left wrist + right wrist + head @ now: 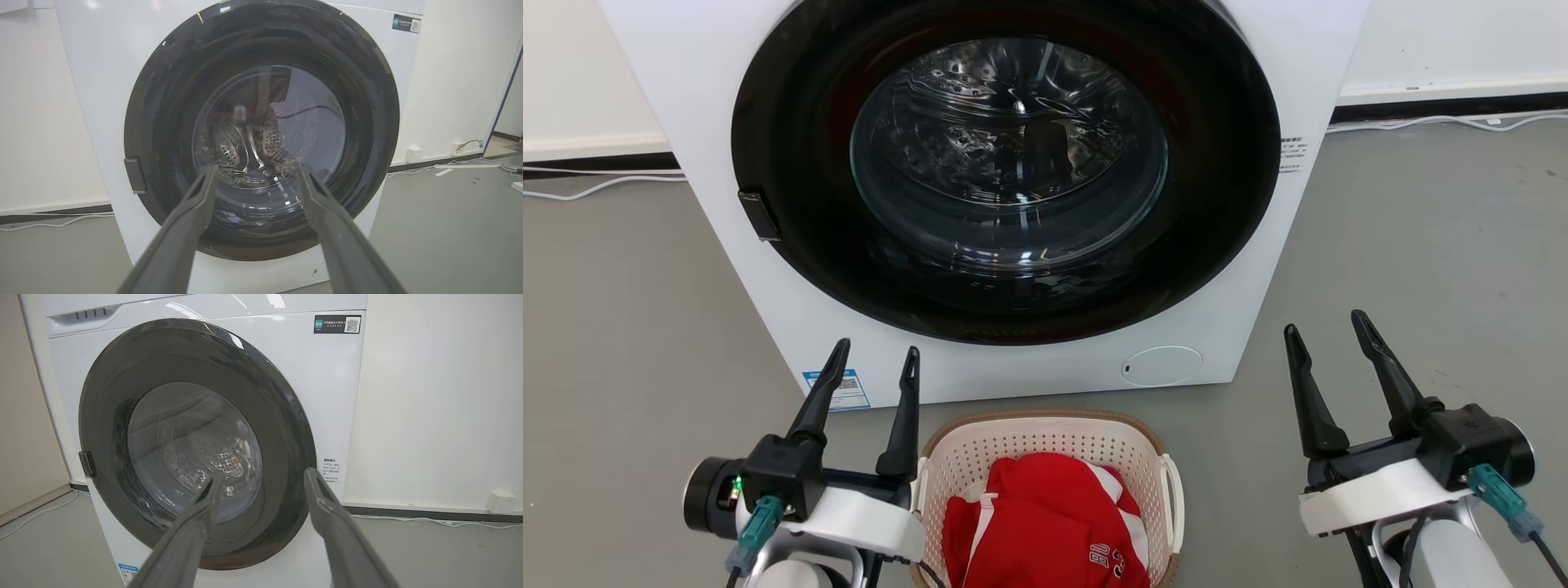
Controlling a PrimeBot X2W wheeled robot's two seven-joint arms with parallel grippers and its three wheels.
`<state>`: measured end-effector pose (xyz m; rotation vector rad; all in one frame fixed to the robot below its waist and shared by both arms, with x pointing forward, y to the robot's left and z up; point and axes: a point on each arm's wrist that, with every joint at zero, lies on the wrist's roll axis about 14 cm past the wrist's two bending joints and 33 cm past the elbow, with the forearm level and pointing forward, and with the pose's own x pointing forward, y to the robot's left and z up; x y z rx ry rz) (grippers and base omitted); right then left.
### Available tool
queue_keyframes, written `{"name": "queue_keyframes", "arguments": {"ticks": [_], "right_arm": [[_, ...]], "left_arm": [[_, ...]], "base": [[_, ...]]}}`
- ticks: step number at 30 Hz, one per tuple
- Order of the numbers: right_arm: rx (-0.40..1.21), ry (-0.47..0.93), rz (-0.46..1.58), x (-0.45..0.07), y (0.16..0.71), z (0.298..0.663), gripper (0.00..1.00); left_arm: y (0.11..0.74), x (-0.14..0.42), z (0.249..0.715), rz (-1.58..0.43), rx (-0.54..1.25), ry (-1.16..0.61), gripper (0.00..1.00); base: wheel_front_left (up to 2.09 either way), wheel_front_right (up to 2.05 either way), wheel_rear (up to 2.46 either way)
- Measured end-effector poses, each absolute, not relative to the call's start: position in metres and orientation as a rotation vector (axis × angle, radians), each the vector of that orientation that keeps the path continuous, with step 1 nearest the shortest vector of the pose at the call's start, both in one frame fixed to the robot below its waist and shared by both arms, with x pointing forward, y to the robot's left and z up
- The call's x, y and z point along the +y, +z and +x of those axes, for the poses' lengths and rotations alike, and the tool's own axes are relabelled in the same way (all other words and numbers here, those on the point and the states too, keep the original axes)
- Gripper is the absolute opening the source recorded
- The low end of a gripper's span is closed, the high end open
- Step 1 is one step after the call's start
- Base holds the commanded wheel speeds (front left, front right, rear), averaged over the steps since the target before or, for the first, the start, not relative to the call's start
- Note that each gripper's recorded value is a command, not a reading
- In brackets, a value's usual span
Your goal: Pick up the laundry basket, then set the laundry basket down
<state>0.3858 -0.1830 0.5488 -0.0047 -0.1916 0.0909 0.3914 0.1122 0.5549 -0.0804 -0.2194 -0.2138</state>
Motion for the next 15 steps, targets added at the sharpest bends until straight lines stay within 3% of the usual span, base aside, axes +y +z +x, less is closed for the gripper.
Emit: {"name": "queue_keyframes", "arguments": {"ticks": [15], "right_arm": [[-0.192, 0.079, -0.013, -0.187, 0.549, 0.3843, 1.0]], "left_arm": [[0.5552, 0.1099, 0.3935, -0.081, -0.222, -0.215, 1.0]], "base": [[0.0, 0.0, 0.0]]}}
